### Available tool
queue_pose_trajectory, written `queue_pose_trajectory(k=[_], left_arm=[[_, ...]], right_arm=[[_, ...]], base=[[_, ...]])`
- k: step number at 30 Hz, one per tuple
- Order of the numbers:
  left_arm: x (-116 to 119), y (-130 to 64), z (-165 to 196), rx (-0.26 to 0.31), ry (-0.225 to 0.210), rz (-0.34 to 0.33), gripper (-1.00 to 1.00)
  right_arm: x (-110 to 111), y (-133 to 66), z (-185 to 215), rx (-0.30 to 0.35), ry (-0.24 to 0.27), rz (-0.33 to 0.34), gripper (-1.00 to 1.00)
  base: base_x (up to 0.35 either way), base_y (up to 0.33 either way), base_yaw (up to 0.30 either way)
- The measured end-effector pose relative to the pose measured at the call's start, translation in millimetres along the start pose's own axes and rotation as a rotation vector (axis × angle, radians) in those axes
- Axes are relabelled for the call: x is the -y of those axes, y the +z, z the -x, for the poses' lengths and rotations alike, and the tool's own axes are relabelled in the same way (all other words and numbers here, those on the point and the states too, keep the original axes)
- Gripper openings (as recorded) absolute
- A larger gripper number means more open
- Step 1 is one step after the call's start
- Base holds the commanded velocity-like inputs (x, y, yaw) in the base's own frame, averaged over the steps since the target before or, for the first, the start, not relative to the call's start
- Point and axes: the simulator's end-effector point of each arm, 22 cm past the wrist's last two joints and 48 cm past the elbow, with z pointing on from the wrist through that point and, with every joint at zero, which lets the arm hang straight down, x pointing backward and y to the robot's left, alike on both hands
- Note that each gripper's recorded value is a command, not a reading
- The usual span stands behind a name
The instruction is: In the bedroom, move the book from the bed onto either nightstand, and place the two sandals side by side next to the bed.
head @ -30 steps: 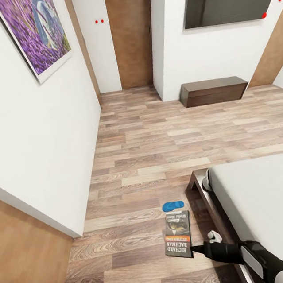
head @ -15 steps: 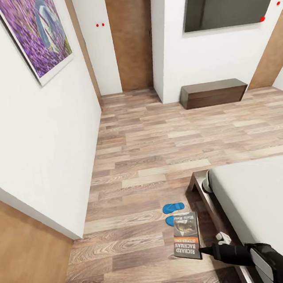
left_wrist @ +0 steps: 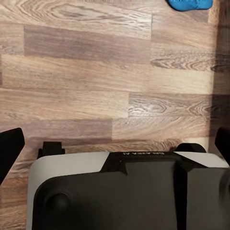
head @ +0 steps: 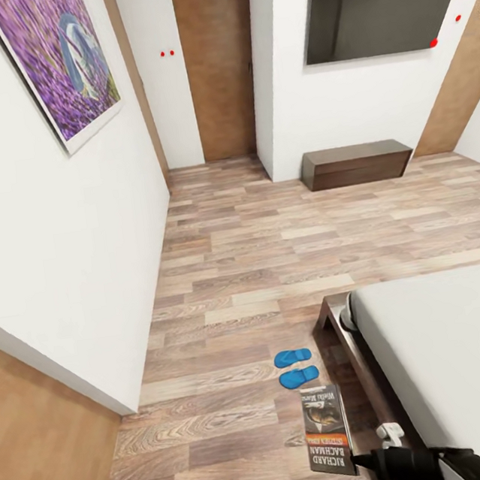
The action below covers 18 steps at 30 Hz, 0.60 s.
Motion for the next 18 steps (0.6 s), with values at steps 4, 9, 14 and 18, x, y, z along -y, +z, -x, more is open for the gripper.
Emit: queue_pose_trajectory(k=[4, 9, 14, 18], left_arm=[[2, -0.3, 3, 0.006, 0.001, -0.003, 1.0], [8, 0.3, 5, 0.012, 0.0, -0.011, 1.0], [12, 0.3, 8, 0.019, 0.0, -0.017, 1.0], [14, -0.1, 10, 0.024, 0.001, -0.019, 1.0]], right_arm=[[0, -0.7, 1, 0.018, -0.024, -0.002, -1.0], [-2, -1.4, 4, 0.027, -0.033, -0.002, -1.0], [-5, -2.2, 7, 0.035, -0.038, 0.001, -1.0], [-7, -2.9, 10, 0.041, -0.036, 0.005, -1.0]], base=[[0.0, 0.0, -0.093], [0.0, 0.0, -0.093], [0.0, 0.0, -0.094], [0.0, 0.0, -0.093]])
